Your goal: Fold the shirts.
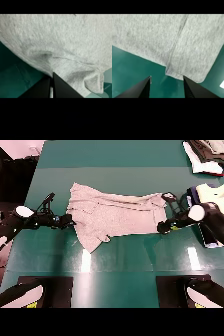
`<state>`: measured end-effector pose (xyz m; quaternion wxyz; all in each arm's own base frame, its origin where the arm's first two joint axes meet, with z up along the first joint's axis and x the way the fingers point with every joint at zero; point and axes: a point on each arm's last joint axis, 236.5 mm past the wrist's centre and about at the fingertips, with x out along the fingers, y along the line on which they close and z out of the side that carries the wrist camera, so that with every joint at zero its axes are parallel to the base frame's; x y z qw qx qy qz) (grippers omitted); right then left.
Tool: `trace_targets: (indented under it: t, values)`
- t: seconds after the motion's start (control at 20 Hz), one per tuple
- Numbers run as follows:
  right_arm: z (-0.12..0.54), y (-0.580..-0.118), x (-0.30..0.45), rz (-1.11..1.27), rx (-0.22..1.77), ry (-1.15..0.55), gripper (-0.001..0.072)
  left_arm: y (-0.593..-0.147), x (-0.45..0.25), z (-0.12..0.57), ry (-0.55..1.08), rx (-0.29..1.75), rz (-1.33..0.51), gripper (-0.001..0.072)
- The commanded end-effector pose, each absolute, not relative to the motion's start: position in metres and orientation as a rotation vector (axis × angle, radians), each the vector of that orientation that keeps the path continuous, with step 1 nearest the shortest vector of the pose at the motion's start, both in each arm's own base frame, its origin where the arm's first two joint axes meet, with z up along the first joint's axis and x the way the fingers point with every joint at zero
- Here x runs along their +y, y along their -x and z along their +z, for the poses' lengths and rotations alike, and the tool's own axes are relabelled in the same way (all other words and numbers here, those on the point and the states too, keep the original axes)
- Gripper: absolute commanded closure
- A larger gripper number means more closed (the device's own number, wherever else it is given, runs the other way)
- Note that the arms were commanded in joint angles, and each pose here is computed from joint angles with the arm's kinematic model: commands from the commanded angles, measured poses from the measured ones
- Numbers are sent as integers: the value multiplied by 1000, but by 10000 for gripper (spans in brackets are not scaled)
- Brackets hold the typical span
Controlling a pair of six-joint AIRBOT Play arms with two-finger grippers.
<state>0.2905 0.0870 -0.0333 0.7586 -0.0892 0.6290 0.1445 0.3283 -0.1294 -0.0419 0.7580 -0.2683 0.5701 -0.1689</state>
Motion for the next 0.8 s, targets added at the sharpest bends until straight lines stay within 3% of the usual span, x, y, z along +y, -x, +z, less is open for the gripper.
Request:
trace_targets:
  t: [0.0, 0.35, 0.45, 0.5, 0.6, 0.65, 0.75]
  values:
    - [-45, -295, 82, 307, 1442, 338, 262, -326, -131, -41, 582, 1248, -376, 686]
    - [-67, -288, 79, 302, 1556, 353, 264, -327, -130, -41, 582, 1247, -376, 686]
    - [-70, -289, 74, 292, 1560, 377, 426, -327, -130, -41, 582, 1247, -375, 686]
    - [-70, -291, 74, 291, 1553, 377, 466, -327, -130, -41, 582, 1247, -376, 686]
    - [-69, -293, 73, 285, 1548, 369, 651, -327, -130, -41, 583, 1247, -375, 686]
    - [-69, -293, 71, 282, 1549, 366, 696, -327, -130, -41, 583, 1247, -376, 686]
    - [-61, -292, 67, 270, 1540, 353, 696, -327, -130, -39, 577, 1240, -378, 686]
